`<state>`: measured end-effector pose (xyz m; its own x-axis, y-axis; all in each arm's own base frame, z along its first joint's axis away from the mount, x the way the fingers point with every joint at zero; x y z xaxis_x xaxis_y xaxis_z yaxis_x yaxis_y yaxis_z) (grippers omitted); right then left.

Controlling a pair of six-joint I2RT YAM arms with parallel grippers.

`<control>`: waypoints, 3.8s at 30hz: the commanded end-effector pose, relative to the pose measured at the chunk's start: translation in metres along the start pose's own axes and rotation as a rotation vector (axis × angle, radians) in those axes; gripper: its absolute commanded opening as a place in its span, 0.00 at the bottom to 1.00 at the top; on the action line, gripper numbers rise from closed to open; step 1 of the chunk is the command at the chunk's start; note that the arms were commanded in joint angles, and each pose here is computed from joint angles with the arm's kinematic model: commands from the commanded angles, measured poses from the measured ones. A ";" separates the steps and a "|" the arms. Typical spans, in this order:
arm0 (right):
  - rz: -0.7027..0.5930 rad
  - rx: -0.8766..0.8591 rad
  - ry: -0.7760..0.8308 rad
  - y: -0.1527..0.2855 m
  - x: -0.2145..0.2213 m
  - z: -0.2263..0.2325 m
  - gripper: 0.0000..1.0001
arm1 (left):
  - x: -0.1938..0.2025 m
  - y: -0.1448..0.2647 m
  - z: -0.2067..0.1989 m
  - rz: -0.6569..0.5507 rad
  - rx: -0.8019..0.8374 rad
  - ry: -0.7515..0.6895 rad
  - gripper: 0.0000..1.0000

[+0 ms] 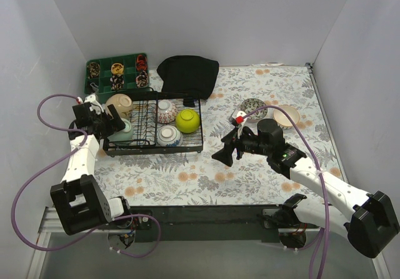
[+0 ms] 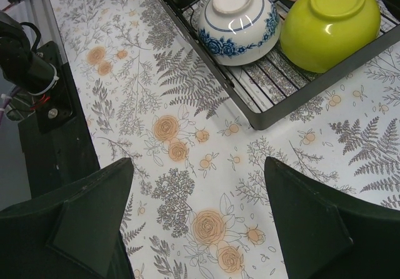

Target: Unload the bowls from the dish rack

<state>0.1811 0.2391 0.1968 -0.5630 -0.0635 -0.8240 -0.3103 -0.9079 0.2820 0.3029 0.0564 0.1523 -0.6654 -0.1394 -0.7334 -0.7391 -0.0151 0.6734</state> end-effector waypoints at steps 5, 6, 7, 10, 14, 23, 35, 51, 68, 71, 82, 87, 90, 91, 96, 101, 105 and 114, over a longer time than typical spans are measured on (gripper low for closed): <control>-0.043 -0.033 0.037 -0.002 -0.012 0.007 0.93 | -0.012 0.025 -0.019 -0.085 0.102 0.009 0.67; -0.045 -0.034 0.039 -0.001 -0.013 0.008 0.93 | -0.013 0.026 -0.022 -0.091 0.109 0.004 0.64; -0.043 -0.033 0.037 -0.002 -0.013 0.007 0.93 | -0.013 0.027 -0.024 -0.091 0.114 0.002 0.63; -0.040 -0.031 0.032 -0.002 -0.013 0.007 0.93 | -0.015 0.031 -0.034 -0.102 0.139 -0.018 0.60; -0.038 -0.025 0.025 -0.002 -0.013 0.007 0.93 | -0.018 0.032 -0.049 -0.103 0.163 -0.055 0.55; -0.042 -0.004 0.021 0.002 -0.018 0.009 0.93 | -0.052 0.052 -0.100 -0.232 0.155 -0.295 0.50; -0.036 0.041 0.017 0.009 -0.026 0.009 0.93 | -0.065 0.087 -0.157 -0.464 0.316 -0.698 0.43; 0.016 -0.108 0.224 0.010 -0.079 0.028 0.95 | -0.019 0.119 -0.252 -0.764 0.592 -1.196 0.42; 0.245 -0.426 0.192 -0.030 -0.091 0.025 0.96 | 0.032 0.153 -0.278 -0.929 0.756 -1.292 0.42; 0.294 -0.482 0.146 -0.036 -0.081 0.027 0.95 | 0.036 0.154 -0.280 -0.939 0.774 -1.288 0.42; 0.430 -0.587 0.048 -0.052 -0.042 0.032 0.69 | 0.042 0.149 -0.283 -0.926 0.797 -1.275 0.42; 0.433 -0.590 0.042 -0.050 -0.041 0.033 0.18 | 0.046 0.145 -0.284 -0.907 0.805 -1.263 0.48; 0.436 -0.566 0.048 -0.049 -0.040 0.032 0.01 | 0.046 0.142 -0.283 -0.903 0.784 -1.264 0.58; 0.436 -0.559 0.051 -0.048 -0.040 0.032 0.01 | 0.047 0.141 -0.282 -0.902 0.781 -1.263 0.60; 0.435 -0.449 0.083 -0.045 -0.041 0.024 0.01 | 0.041 0.142 -0.279 -0.928 0.742 -1.233 0.81; 0.421 -0.251 0.104 -0.039 -0.049 0.006 0.01 | 0.033 0.142 -0.273 -0.958 0.676 -1.170 0.98; 0.396 0.030 0.119 -0.032 -0.056 -0.026 0.01 | 0.027 0.141 -0.272 -0.943 0.646 -1.109 0.98; 0.250 0.756 0.103 0.007 -0.056 -0.110 0.01 | -0.013 0.135 -0.256 -0.884 0.508 -0.814 0.98</control>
<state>0.2577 0.2287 0.1830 -0.6420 -0.4449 -0.6245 -0.3070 -0.5972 0.7410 0.2217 -0.2093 0.2472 0.4044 0.4486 -0.7970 -0.7060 0.7071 0.0398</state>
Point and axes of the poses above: each gripper's point midway between its finger pads, its own y axis back along the fingers, its own z axis along the line the jaws close on, x = y × z, the point moved 4 cm from there along y, back along the fingers, and after that the axes turned 15 degrees about -y, right-handed, at the moved point
